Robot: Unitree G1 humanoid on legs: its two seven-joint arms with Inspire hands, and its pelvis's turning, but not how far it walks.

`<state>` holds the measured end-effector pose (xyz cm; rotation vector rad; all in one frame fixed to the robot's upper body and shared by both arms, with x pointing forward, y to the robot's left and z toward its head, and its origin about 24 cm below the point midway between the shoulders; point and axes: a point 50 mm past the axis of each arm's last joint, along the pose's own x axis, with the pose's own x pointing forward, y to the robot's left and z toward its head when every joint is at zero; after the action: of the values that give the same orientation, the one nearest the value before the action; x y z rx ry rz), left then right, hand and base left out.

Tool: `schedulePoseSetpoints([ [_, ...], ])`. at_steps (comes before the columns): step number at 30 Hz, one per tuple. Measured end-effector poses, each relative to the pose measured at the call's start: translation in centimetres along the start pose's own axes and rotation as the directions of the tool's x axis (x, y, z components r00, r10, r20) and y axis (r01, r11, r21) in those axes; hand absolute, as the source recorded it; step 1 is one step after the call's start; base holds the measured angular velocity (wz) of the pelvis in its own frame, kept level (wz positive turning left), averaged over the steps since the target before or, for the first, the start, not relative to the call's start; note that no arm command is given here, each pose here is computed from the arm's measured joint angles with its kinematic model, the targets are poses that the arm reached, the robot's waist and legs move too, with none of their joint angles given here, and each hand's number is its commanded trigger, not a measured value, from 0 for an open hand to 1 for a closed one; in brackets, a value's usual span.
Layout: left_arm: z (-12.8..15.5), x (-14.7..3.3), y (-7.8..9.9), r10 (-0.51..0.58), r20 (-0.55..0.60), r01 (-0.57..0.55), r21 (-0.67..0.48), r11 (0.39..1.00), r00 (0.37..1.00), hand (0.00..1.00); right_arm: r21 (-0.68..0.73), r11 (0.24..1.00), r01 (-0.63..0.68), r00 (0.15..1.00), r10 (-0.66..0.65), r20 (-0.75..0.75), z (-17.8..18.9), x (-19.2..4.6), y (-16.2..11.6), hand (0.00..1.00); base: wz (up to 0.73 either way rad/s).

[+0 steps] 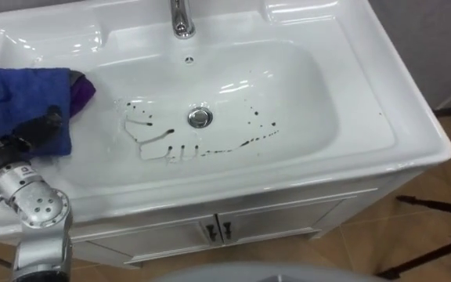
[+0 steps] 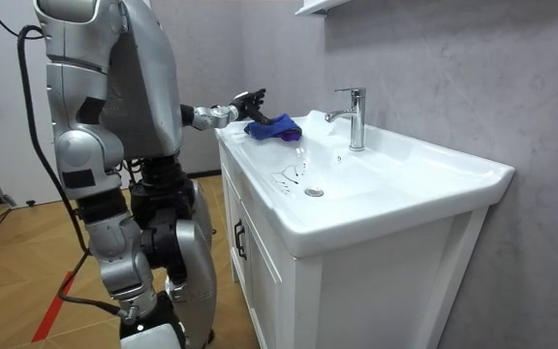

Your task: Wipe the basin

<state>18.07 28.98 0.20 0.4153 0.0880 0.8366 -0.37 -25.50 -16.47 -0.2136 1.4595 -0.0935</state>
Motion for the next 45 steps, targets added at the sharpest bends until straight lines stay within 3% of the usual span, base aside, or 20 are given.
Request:
schedulePoseSetpoints([
  [19, 0.0, 0.1, -1.1, -0.078, -0.004, 0.078, 0.007, 0.997, 0.997, 0.00, 0.001, 1.000, -0.031, 0.999, 0.031, -0.009, 0.2, 0.1, 0.8, 0.00, -0.03],
  [45, -4.3, -1.2, -1.3, -0.117, -0.176, 0.138, 0.114, 0.984, 0.977, 0.00, -0.005, 1.000, -0.029, 0.998, 0.029, -0.059, -0.6, 0.0, 0.8, 0.00, -0.03],
])
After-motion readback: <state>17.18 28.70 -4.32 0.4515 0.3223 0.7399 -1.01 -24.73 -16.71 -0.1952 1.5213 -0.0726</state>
